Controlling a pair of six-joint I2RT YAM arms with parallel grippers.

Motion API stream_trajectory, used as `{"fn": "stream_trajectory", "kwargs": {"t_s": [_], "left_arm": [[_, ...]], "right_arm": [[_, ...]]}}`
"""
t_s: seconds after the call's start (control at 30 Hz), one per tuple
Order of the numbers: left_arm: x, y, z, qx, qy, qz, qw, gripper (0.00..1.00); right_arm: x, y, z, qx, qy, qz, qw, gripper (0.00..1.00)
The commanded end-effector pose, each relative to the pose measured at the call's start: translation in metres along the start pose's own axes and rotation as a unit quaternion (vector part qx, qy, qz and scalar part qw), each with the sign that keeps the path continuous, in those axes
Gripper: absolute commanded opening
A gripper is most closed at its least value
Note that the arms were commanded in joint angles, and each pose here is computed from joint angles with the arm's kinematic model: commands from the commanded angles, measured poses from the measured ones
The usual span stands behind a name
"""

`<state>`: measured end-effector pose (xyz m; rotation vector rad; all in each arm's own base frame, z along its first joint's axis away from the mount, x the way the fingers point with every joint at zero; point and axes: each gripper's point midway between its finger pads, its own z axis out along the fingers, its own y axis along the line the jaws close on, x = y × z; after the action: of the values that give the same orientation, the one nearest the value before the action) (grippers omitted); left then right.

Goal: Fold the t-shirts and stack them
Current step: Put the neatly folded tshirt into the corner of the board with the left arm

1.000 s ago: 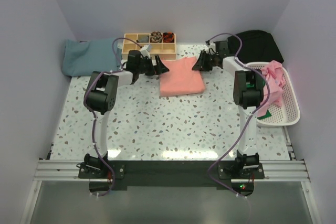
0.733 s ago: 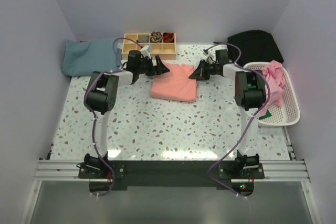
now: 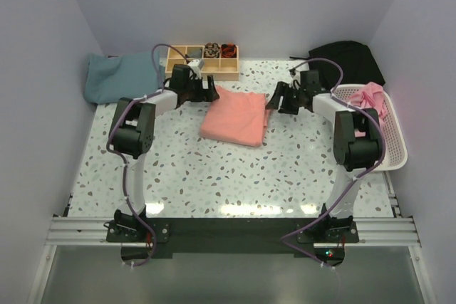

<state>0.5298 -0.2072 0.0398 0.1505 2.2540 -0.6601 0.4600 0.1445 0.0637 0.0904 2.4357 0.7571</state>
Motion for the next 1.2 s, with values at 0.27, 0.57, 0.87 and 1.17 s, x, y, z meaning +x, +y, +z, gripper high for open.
{"fn": "stream_trajectory", "kwargs": {"t_s": [0.27, 0.57, 0.87, 1.17], "left_arm": [[0.017, -0.029, -0.019, 0.079, 0.042, 0.002, 0.996, 1.0], [0.076, -0.061, -0.048, 0.16, 0.087, -0.038, 0.982, 1.0], [0.106, -0.098, -0.04, 0.264, 0.1, -0.064, 0.957, 1.0], [0.108, -0.108, -0.02, 0.289, 0.104, -0.086, 0.948, 0.23]], "right_arm": [[0.026, 0.011, -0.014, -0.007, 0.011, 0.016, 1.0, 0.68], [0.04, 0.037, -0.003, -0.071, 0.025, 0.033, 0.997, 0.68], [0.059, 0.059, 0.032, -0.094, 0.07, 0.026, 0.993, 0.68], [0.073, 0.059, 0.047, -0.088, 0.089, 0.024, 0.992, 0.67]]}}
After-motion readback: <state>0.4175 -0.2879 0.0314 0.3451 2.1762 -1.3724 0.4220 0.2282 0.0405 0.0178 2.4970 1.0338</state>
